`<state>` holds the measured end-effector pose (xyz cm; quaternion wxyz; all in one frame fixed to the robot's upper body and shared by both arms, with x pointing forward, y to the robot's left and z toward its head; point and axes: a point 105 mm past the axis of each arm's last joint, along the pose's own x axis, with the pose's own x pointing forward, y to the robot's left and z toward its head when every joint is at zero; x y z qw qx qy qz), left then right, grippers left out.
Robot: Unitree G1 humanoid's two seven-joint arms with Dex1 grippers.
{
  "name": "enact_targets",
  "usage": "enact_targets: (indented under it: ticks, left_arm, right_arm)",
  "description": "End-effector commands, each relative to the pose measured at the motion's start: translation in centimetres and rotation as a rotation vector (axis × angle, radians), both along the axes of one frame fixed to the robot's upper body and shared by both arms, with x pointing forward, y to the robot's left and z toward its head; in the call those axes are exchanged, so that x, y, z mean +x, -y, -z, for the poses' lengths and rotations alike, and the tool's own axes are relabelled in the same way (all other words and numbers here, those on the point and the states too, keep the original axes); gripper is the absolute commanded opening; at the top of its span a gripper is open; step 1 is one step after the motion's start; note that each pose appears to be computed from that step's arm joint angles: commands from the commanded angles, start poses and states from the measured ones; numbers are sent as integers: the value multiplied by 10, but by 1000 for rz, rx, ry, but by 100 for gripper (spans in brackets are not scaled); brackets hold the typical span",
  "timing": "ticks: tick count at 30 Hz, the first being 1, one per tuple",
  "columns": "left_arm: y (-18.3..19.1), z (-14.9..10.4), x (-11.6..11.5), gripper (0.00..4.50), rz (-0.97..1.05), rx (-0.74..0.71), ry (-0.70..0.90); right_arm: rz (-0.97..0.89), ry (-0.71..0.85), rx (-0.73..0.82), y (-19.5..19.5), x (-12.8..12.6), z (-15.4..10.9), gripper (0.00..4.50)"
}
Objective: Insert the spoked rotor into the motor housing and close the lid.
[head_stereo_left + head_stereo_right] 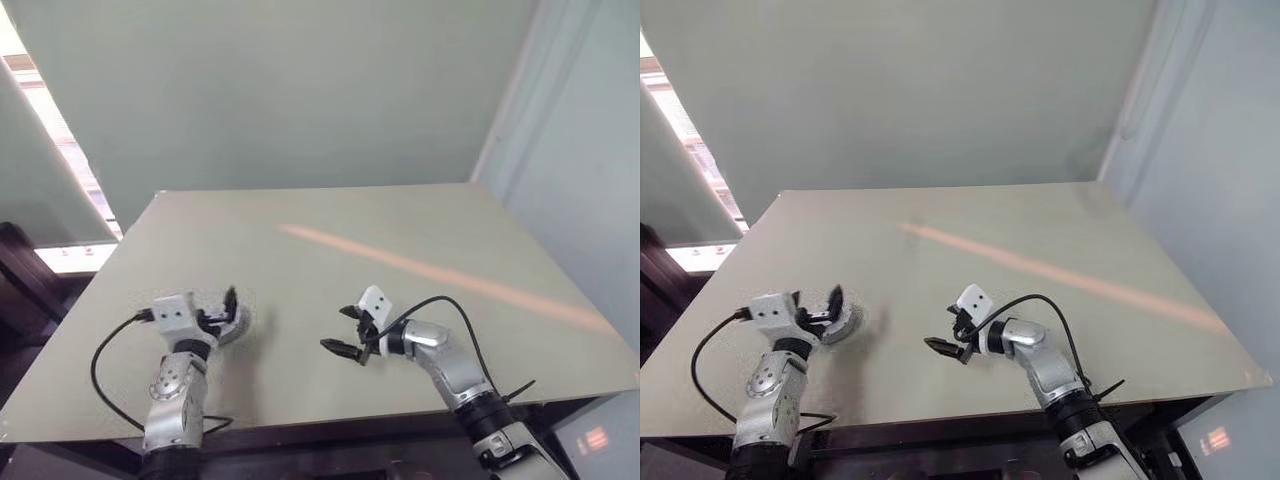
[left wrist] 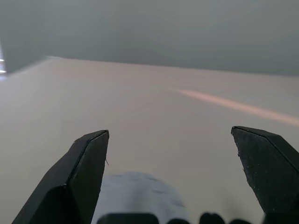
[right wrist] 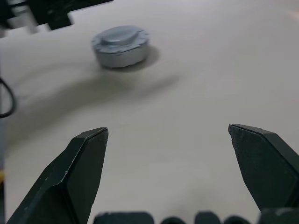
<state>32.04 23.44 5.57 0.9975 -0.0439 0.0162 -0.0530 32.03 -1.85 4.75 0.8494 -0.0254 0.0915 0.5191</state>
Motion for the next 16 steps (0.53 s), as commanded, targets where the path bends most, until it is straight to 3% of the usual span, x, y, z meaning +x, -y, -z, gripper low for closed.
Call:
enact_targets:
  ticks: [1, 7, 16]
  left_arm:
    - [35, -21, -2, 445, 220, -1, 30]
    - [66, -18, -22, 445, 444, 30, -38]
    - [69, -10, -41, 445, 480, -12, -86]
  right_arm:
    - [47, 46, 66, 9, 14, -26, 450]
    - [160, 56, -1, 33, 20, -20, 450]
    - [250, 34, -5, 44, 15, -13, 450]
